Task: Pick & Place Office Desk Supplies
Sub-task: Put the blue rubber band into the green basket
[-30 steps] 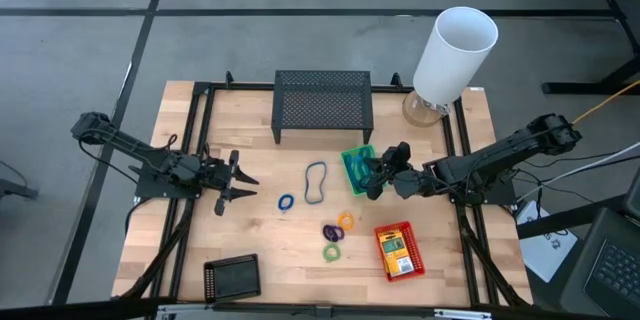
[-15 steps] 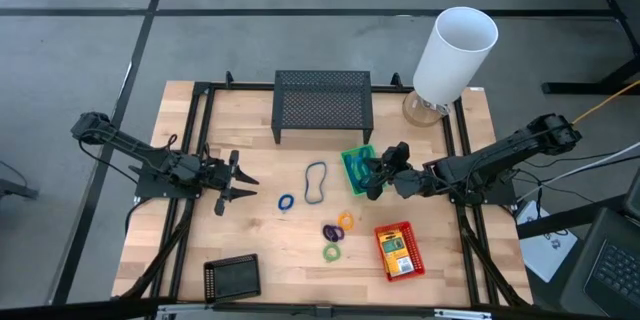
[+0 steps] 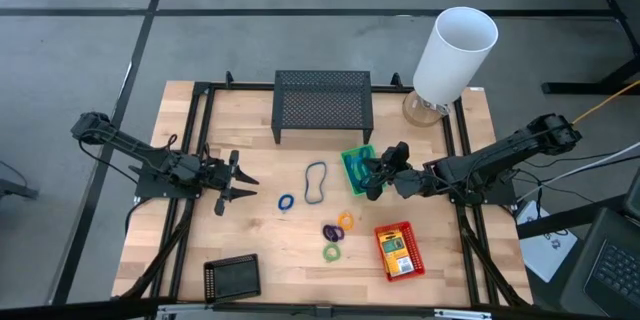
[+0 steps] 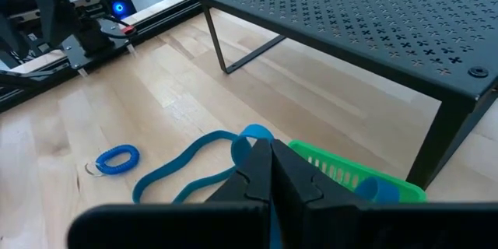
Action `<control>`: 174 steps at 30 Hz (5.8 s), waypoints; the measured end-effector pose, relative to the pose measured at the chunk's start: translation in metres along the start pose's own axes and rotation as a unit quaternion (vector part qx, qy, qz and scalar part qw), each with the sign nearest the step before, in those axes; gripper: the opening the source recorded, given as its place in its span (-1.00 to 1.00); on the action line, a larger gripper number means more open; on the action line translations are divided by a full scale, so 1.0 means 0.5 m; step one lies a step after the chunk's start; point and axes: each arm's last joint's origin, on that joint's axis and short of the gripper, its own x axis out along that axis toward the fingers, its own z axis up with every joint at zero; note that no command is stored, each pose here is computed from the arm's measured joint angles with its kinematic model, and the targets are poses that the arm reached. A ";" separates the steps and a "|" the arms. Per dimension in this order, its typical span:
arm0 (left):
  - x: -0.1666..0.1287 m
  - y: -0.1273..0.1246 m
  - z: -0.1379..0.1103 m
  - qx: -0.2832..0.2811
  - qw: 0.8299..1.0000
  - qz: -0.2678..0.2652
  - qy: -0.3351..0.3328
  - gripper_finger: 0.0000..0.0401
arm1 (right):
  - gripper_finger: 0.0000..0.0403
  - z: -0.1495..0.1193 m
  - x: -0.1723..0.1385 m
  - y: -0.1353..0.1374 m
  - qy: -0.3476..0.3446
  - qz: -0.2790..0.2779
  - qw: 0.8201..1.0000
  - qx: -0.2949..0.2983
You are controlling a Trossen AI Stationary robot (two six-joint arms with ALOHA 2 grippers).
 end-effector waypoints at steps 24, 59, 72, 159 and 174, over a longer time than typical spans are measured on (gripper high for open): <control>0.000 0.000 0.000 0.002 1.000 0.000 0.000 -0.35 | -1.00 0.000 0.000 0.001 0.003 0.007 1.000 -0.006; 0.000 0.000 0.000 -0.001 1.000 -0.002 0.000 -0.35 | -1.00 0.000 0.000 0.003 0.007 0.016 1.000 -0.008; 0.000 0.000 0.000 -0.001 1.000 -0.002 0.000 -0.35 | -1.00 0.000 0.000 0.003 0.009 0.019 1.000 -0.009; -0.012 -0.003 0.042 0.064 0.992 -0.008 -0.111 -0.35 | 0.17 0.013 0.015 0.015 -0.092 0.118 0.989 0.015; -0.072 -0.007 0.047 0.078 0.984 -0.034 -0.158 -0.35 | 0.17 0.045 0.139 0.171 -0.056 0.235 0.966 -0.097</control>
